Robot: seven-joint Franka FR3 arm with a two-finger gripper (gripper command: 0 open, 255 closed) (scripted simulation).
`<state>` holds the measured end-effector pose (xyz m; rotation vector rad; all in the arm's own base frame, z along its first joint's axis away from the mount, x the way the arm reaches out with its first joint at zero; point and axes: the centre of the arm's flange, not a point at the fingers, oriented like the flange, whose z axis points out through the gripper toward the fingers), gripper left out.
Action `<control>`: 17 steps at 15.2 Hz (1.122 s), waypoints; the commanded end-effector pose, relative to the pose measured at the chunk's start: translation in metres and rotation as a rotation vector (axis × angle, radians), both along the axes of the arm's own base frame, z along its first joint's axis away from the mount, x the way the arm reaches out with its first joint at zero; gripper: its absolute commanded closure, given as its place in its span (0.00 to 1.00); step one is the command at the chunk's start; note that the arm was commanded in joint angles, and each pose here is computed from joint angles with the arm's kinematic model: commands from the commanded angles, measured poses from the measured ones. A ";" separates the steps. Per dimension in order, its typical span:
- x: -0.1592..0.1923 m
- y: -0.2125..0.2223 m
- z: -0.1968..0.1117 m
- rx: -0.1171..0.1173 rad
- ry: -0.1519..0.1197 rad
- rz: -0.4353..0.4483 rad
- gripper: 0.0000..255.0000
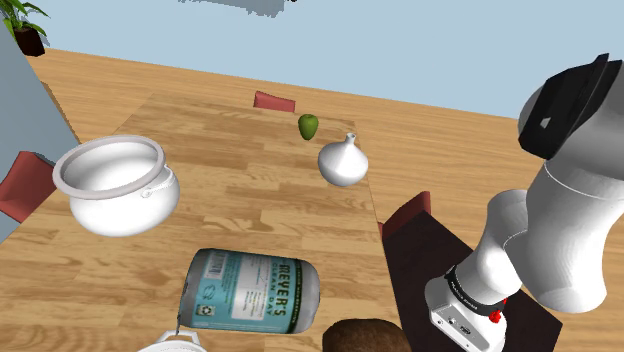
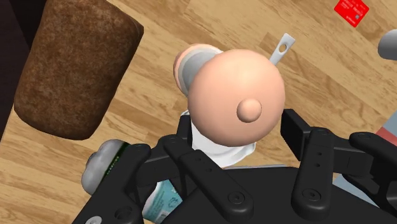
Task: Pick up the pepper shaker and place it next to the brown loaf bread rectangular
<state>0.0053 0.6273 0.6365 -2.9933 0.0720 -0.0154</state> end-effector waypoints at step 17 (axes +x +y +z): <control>-0.001 -0.001 -0.095 0.001 0.000 -0.001 1.00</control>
